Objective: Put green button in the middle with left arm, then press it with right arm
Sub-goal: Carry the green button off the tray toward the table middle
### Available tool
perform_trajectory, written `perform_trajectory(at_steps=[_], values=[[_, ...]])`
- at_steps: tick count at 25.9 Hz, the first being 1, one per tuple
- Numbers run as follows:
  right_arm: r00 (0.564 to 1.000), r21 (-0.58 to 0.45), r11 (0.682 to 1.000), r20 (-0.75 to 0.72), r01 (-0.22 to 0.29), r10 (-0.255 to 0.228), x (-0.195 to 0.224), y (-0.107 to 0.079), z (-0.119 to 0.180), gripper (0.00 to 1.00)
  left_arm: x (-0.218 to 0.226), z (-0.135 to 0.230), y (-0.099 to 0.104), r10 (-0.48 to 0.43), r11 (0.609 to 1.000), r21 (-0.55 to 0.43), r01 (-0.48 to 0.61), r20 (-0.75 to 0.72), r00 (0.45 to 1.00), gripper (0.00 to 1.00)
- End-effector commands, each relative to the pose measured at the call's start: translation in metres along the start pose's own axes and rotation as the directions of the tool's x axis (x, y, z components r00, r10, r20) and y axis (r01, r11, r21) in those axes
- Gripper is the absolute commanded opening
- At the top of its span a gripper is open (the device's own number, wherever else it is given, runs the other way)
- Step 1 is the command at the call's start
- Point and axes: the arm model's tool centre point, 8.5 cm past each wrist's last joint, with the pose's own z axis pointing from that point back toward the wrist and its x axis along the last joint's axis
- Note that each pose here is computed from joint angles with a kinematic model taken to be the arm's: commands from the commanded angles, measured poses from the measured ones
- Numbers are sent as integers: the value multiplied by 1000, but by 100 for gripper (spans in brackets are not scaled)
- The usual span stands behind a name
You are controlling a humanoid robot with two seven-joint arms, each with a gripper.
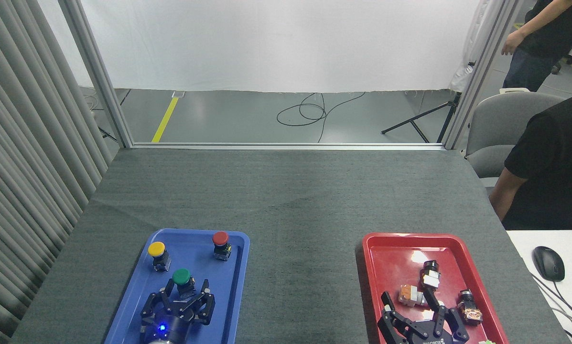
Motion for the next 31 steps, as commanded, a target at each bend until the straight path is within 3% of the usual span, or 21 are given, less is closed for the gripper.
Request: perform_trajectory(at_steps=[1,4,10,14,18,22,25,26,31], values=[[1000,2,1000,-3,0,0,0,0,0,100,0,1,-1,1,1000,-3,-1,3,1000,66],[1000,3,1000,-5,0,0,-1,1,1,100,1,1,-1,3,1000,0,-3,13,1000,44],[1000,5,1000,-5,0,0,-1,1,1,100,3,1,0,5,1000,9,-6,30,1000,25],[1000,6,1000,-5,0,0,-1,1,1,100,5,0,4,6,1000,21,-7,42,999,18],[1000,6,1000,-11,0,0,-2,1,1,100,24,-4,44,10,990,136,-28,131,991,13],[1000,4,1000,-16,-3,4,-3,0,0,100,80,-4,82,-5,970,234,-62,278,961,12],[999,2,1000,-44,-8,8,-13,-1,4,100,138,-3,93,-6,966,239,-99,402,916,9],[999,0,1000,-50,-8,8,-16,-2,5,100,159,-1,94,-5,966,235,-110,441,898,9],[997,-7,1000,-76,-20,20,-29,-5,11,100,215,-3,62,-45,986,157,-47,530,847,5]])
